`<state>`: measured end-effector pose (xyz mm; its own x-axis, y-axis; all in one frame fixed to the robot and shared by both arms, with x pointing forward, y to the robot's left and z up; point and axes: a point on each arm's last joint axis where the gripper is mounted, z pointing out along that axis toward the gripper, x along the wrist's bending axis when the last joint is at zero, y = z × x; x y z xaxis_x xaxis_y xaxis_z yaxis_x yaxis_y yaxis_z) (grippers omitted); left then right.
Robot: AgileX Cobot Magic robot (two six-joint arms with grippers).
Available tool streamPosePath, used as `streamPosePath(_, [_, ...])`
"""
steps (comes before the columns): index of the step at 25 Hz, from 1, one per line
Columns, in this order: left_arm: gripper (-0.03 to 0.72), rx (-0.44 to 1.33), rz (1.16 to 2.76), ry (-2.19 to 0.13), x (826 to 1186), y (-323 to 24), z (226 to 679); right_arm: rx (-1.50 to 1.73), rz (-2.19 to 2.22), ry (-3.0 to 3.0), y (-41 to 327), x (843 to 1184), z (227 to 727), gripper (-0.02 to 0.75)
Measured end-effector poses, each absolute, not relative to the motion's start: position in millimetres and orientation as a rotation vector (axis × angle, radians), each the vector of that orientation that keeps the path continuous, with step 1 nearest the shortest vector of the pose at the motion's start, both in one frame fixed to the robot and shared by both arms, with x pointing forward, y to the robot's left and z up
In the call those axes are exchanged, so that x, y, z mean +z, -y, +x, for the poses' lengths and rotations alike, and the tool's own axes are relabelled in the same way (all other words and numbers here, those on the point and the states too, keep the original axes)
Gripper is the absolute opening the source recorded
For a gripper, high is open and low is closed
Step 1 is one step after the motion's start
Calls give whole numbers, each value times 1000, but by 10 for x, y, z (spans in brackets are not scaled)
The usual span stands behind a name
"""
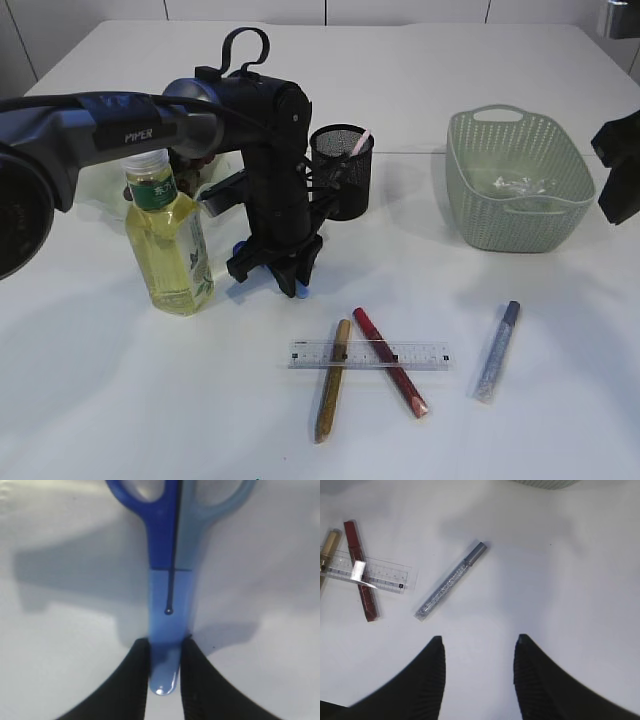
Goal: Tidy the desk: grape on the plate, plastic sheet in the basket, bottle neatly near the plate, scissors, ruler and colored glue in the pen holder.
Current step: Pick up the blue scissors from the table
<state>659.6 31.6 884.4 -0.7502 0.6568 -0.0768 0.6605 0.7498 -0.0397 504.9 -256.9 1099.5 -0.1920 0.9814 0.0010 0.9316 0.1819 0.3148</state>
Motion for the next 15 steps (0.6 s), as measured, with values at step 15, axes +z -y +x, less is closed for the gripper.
streamPosePath(15, [130,-124,1097,-2877,8857,-305,6599,367,1855,-2252,2567,10995,5048,364])
